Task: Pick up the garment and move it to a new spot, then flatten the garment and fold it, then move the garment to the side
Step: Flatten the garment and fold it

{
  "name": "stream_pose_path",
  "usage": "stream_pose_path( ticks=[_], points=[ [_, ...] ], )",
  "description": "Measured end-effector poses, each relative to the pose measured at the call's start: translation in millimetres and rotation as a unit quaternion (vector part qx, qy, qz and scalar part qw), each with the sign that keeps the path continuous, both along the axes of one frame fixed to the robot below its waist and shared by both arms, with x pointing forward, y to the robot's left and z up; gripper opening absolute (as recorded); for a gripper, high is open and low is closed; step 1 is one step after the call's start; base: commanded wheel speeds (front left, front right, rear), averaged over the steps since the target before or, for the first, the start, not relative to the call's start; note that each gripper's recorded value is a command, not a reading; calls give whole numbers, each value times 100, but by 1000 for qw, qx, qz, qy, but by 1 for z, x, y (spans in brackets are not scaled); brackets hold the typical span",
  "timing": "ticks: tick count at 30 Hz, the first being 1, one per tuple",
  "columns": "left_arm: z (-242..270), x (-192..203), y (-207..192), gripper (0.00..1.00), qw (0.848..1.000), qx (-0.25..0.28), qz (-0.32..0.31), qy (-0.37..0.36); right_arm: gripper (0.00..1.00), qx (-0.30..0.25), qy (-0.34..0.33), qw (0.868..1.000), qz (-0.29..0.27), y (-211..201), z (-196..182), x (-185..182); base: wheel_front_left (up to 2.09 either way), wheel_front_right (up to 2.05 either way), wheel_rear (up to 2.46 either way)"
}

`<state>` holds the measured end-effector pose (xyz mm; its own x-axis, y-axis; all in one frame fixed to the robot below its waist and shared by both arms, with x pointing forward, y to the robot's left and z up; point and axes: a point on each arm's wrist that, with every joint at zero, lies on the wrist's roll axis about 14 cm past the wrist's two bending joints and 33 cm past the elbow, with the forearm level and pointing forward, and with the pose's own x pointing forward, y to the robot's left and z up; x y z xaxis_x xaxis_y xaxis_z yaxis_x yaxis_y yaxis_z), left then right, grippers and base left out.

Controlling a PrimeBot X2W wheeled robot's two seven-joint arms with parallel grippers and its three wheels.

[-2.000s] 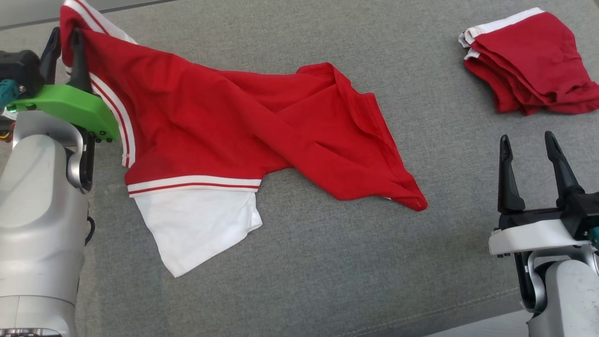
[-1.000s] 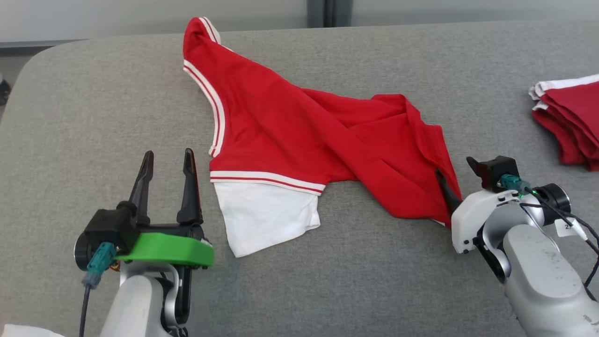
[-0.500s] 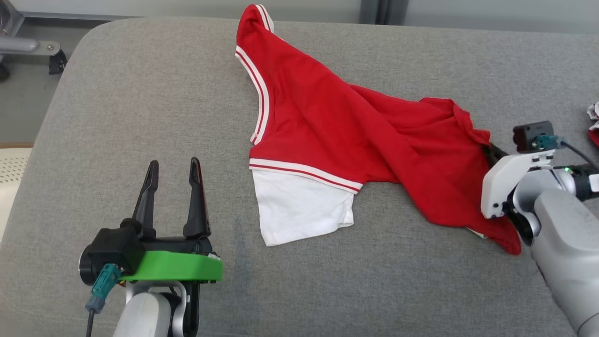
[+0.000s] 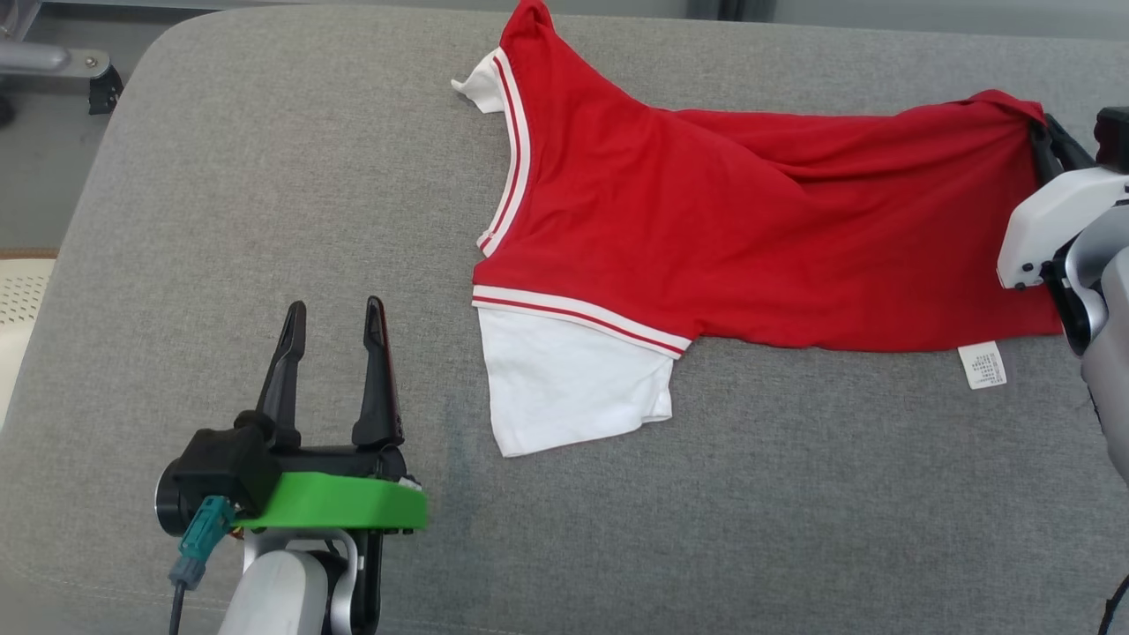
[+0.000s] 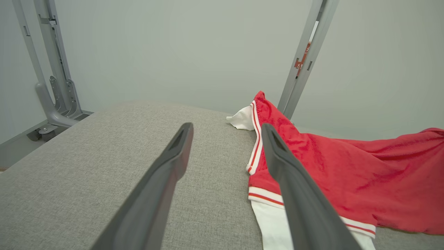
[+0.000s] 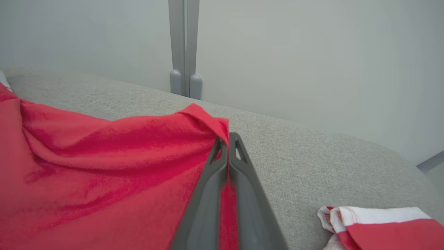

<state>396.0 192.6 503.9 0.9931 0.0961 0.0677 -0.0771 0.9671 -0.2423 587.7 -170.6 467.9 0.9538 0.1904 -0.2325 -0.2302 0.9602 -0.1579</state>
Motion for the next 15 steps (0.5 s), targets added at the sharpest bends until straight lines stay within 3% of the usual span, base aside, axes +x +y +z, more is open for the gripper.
stream_pose_path(
  ticks=[4, 5, 6, 7, 15],
  points=[
    [-4, 2, -4, 100, 1000, -1, -5, 7, 0, 4, 3, 1000, -3, 5, -4, 1, 0, 0, 0],
    [-5, 2, -4, 100, 1000, -1, -6, 8, 19, 4, 5, 1000, -5, 5, -6, 0, 0, 0, 0],
    [-6, 2, -6, 100, 1000, -1, -8, 9, 68, 7, 3, 1000, -9, 2, -5, 1, 0, 0, 0],
    [-6, 3, -7, 100, 1000, -1, -9, 8, 100, 7, 0, 1000, -13, 0, -4, 2, 0, 0, 0],
    [0, 7, -18, 100, 1000, -3, -27, -1, 100, 13, -36, 999, -37, -17, 19, -1, 0, 0, 0]
  ],
)
